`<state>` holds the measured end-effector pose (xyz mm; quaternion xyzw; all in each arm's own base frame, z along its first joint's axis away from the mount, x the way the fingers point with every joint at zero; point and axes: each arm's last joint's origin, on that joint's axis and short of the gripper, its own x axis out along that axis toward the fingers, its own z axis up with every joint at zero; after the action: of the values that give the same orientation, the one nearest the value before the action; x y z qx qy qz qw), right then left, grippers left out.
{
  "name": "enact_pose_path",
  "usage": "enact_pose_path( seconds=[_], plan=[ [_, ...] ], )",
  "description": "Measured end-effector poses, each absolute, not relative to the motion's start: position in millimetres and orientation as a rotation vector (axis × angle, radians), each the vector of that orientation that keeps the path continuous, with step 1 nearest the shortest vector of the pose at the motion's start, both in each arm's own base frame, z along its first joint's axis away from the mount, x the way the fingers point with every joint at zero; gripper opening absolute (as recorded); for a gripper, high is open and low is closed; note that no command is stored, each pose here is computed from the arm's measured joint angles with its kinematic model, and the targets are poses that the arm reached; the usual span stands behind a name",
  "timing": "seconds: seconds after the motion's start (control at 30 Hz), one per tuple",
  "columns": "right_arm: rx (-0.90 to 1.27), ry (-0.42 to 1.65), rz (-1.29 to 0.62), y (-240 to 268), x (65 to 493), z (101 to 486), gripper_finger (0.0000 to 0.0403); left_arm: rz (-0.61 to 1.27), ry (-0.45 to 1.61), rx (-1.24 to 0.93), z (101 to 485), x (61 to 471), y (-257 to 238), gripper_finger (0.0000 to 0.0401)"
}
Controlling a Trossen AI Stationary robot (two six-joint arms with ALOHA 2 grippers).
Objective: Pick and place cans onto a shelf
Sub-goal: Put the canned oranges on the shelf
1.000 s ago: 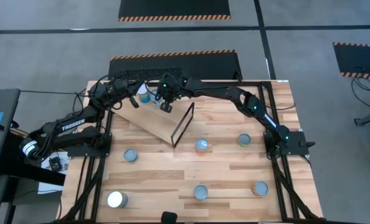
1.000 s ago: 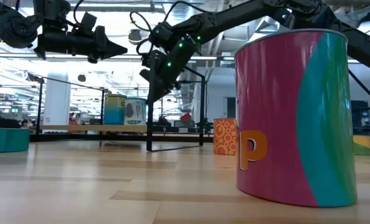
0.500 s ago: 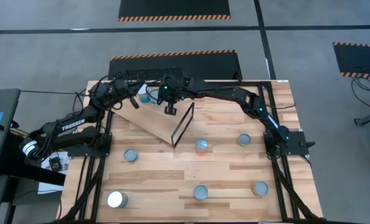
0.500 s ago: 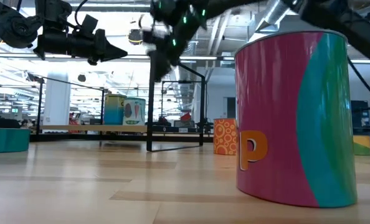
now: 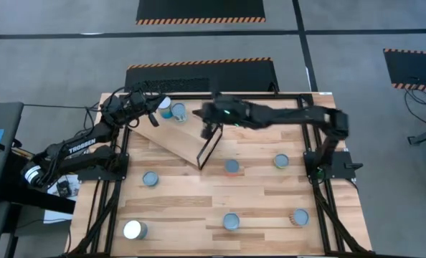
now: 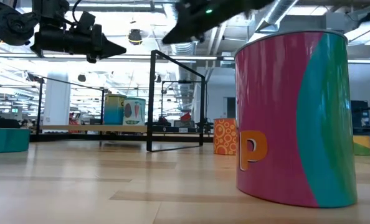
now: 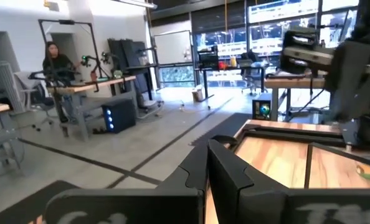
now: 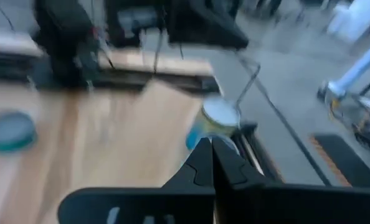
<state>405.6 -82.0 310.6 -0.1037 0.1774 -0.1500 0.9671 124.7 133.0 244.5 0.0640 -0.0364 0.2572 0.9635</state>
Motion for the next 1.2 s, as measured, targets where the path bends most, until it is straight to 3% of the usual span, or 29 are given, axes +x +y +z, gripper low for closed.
enact_pose_path(
  seconds=[0.1, 0.27, 0.73, 1.2],
  plan=[
    [-0.173, 0.250, -0.303, -68.9, 378.5, 310.0, 0.0003, 0.517, -0.077, 0.121, 244.6, 125.0, 132.7, 0.0002],
    [-0.143, 0.246, -0.343, -44.6, 341.9, 306.9, 0.0003, 0.503, -0.077, 0.120, 244.5, 126.0, 131.7, 0.0002],
    [0.064, 0.711, -0.374, 33.5, 276.8, 281.8, 0.0010, 0.450, -0.075, 0.122, 244.3, 127.0, 130.2, 0.0002],
    [0.033, 1.014, -0.190, 70.9, 314.2, 199.8, 0.0157, 0.450, -0.063, 0.098, 242.4, 127.0, 130.5, 0.0002]
  ],
)
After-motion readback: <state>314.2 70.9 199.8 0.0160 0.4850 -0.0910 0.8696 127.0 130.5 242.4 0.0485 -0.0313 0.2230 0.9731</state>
